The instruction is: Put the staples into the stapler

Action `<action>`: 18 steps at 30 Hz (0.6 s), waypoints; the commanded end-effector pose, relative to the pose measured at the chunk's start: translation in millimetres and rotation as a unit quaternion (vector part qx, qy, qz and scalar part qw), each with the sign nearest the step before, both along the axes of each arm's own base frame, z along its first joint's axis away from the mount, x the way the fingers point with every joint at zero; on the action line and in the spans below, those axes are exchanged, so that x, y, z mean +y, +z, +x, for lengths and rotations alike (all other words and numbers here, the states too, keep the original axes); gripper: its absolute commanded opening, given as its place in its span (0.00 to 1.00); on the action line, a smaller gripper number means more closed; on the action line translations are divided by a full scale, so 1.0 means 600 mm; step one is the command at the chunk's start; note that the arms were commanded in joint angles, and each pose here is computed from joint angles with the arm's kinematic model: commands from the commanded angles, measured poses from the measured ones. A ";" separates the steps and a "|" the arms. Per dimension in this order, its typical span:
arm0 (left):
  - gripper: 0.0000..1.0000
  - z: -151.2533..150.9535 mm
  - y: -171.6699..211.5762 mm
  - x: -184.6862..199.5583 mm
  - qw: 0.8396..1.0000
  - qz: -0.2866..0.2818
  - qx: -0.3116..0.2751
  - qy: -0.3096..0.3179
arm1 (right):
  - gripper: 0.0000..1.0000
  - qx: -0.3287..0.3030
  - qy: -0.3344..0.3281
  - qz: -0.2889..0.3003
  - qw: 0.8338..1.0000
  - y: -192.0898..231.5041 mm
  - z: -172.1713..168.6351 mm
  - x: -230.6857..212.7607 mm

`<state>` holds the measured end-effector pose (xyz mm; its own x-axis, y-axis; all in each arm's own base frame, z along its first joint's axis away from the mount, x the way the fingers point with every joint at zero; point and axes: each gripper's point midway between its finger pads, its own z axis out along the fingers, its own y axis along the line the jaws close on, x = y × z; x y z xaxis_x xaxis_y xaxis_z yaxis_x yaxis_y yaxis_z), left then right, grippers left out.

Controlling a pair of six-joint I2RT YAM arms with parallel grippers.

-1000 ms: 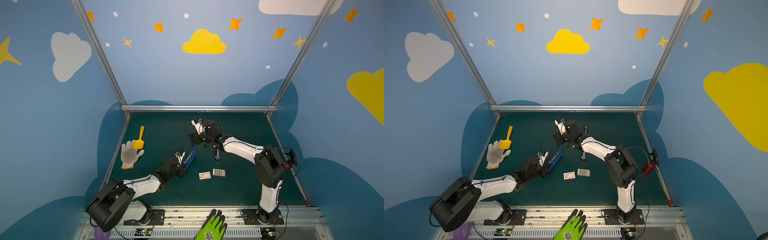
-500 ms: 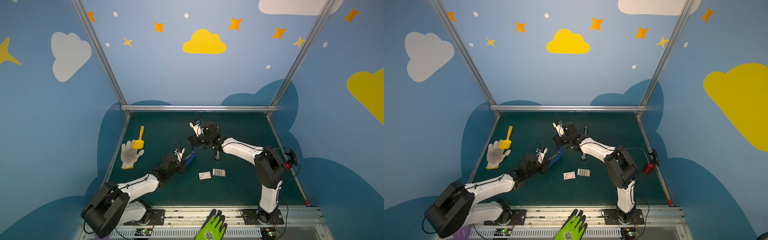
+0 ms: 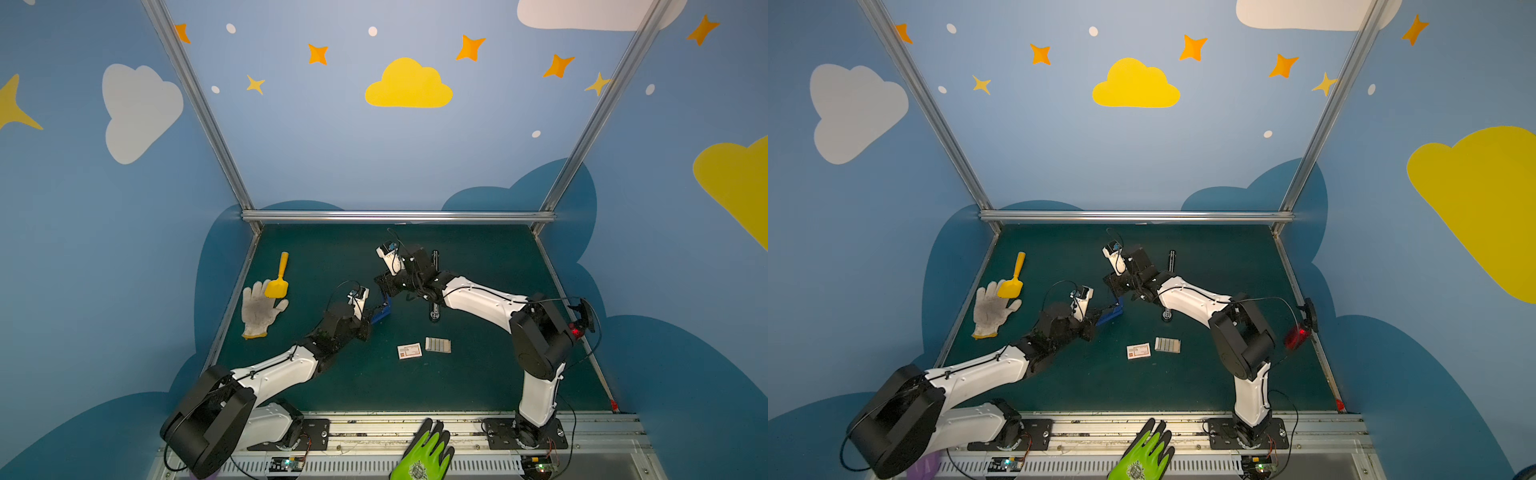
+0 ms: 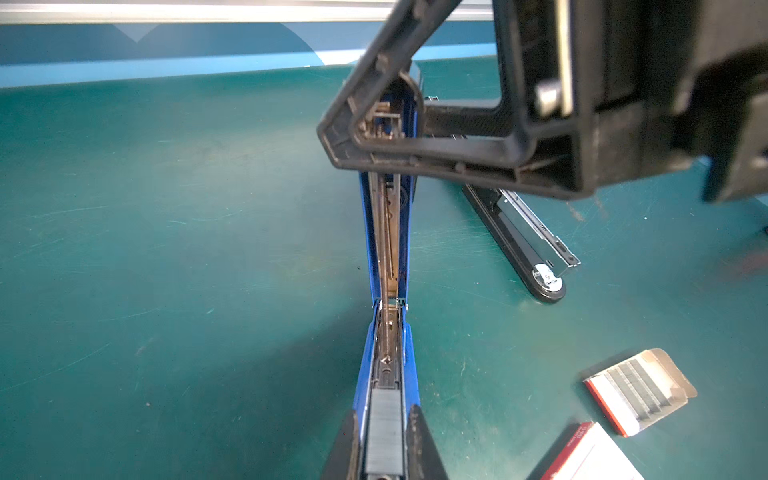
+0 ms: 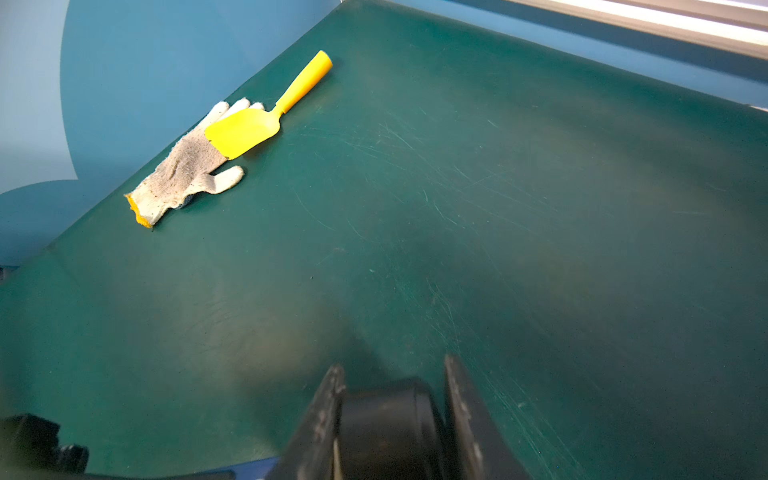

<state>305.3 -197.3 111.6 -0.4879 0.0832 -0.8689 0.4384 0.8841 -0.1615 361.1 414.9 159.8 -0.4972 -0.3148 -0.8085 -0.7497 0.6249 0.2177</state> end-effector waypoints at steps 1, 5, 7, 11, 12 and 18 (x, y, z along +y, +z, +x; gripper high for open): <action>0.04 0.027 0.090 -0.024 0.995 -0.065 -0.081 -0.001 | 0.30 0.100 0.085 0.086 0.988 0.057 -0.128 0.074; 0.04 0.027 0.088 -0.024 0.995 -0.064 -0.080 -0.001 | 0.33 0.094 0.091 0.088 0.987 0.064 -0.136 0.078; 0.04 0.027 0.085 -0.023 0.995 -0.063 -0.079 0.000 | 0.34 0.094 0.094 0.089 0.987 0.063 -0.139 0.081; 0.04 0.028 0.084 -0.023 0.995 -0.064 -0.078 0.001 | 0.35 0.093 0.097 0.090 0.987 0.064 -0.142 0.082; 0.04 0.028 0.085 -0.023 0.995 -0.064 -0.079 0.001 | 0.35 0.092 0.097 0.091 0.987 0.064 -0.142 0.083; 0.04 0.028 0.084 -0.021 0.995 -0.063 -0.078 0.002 | 0.37 0.091 0.099 0.092 0.987 0.066 -0.145 0.084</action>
